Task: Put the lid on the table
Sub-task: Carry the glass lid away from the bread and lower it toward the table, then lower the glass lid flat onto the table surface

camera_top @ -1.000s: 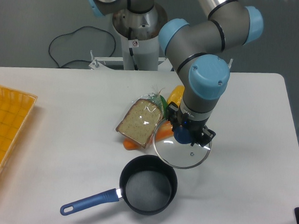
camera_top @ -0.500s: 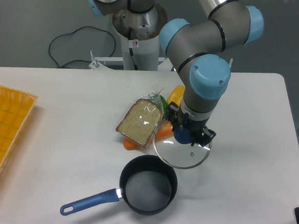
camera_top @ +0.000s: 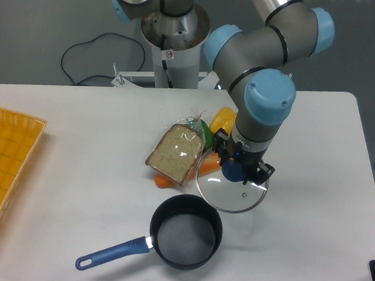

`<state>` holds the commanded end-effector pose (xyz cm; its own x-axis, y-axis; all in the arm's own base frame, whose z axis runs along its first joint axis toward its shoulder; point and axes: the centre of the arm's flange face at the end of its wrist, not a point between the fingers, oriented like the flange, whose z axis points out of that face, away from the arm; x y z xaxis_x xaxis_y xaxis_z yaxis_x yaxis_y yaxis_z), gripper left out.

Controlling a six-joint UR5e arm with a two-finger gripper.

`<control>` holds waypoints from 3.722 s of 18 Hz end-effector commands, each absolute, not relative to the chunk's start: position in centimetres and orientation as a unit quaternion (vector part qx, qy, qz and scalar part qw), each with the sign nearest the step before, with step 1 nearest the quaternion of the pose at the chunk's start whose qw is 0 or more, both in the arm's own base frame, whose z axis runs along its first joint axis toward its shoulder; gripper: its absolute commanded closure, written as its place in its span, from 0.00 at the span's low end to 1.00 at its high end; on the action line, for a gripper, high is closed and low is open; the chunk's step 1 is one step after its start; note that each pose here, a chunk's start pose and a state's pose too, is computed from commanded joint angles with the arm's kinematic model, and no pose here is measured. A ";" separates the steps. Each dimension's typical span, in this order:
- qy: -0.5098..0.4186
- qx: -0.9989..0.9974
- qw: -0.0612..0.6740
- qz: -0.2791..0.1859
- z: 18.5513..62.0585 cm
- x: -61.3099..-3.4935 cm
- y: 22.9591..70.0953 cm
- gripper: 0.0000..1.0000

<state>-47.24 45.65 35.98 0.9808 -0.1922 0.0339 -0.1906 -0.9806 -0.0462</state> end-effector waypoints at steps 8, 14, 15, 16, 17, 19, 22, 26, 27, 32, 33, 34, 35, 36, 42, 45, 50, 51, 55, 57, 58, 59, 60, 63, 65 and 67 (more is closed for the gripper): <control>0.106 -0.994 0.025 -0.011 34.4 -49.9 44.4 0.40; 0.120 -0.992 0.022 -0.012 32.5 -51.4 43.8 0.40; 0.121 -0.992 0.022 -0.013 32.3 -51.4 43.9 0.40; 0.120 -0.992 0.022 -0.014 32.2 -51.5 43.8 0.40; 0.118 -0.993 0.022 -0.014 32.1 -51.7 43.6 0.40; 0.118 -0.993 0.021 -0.015 32.0 -52.0 43.3 0.40; 0.124 -0.992 0.020 -0.018 31.5 -52.5 42.8 0.40; 0.121 -0.992 0.019 -0.022 30.4 -53.4 42.1 0.40; 0.123 -0.992 0.018 -0.025 30.0 -53.4 42.0 0.40; 0.129 -0.991 0.019 -0.025 28.5 -54.0 41.3 0.40; 0.129 -0.991 0.019 -0.021 28.2 -54.1 41.1 0.40; 0.128 -0.991 0.020 -0.019 28.0 -54.1 41.0 0.40; 0.127 -0.991 0.019 -0.020 27.8 -54.2 40.9 0.40; 0.128 -0.991 0.019 -0.022 27.5 -54.2 41.0 0.40; 0.135 -0.990 0.017 -0.024 26.3 -54.6 40.8 0.40; 0.139 -0.990 0.017 -0.025 25.6 -54.5 40.5 0.39; 0.141 -0.990 0.022 -0.011 24.4 -54.8 40.0 0.39; 0.140 -0.990 0.021 -0.013 24.2 -54.7 40.0 0.39; 0.143 -0.989 0.020 -0.015 23.8 -54.8 40.1 0.40; 0.143 -0.989 0.020 -0.015 23.7 -54.8 40.1 0.40; 0.143 -0.989 0.020 -0.015 23.6 -54.8 40.1 0.39; 0.144 -0.989 0.020 -0.017 23.3 -54.9 40.1 0.40; 0.146 -0.989 0.020 -0.018 23.2 -54.9 40.1 0.40; 0.147 -0.989 0.020 -0.015 23.1 -55.0 40.1 0.40; 0.147 -0.989 0.021 -0.012 22.8 -55.0 40.2 0.40; 0.147 -0.989 0.022 -0.011 22.3 -54.9 40.1 0.40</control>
<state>-54.94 40.12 22.30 0.9563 -0.2918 0.0153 -0.2909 -0.9557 -0.0459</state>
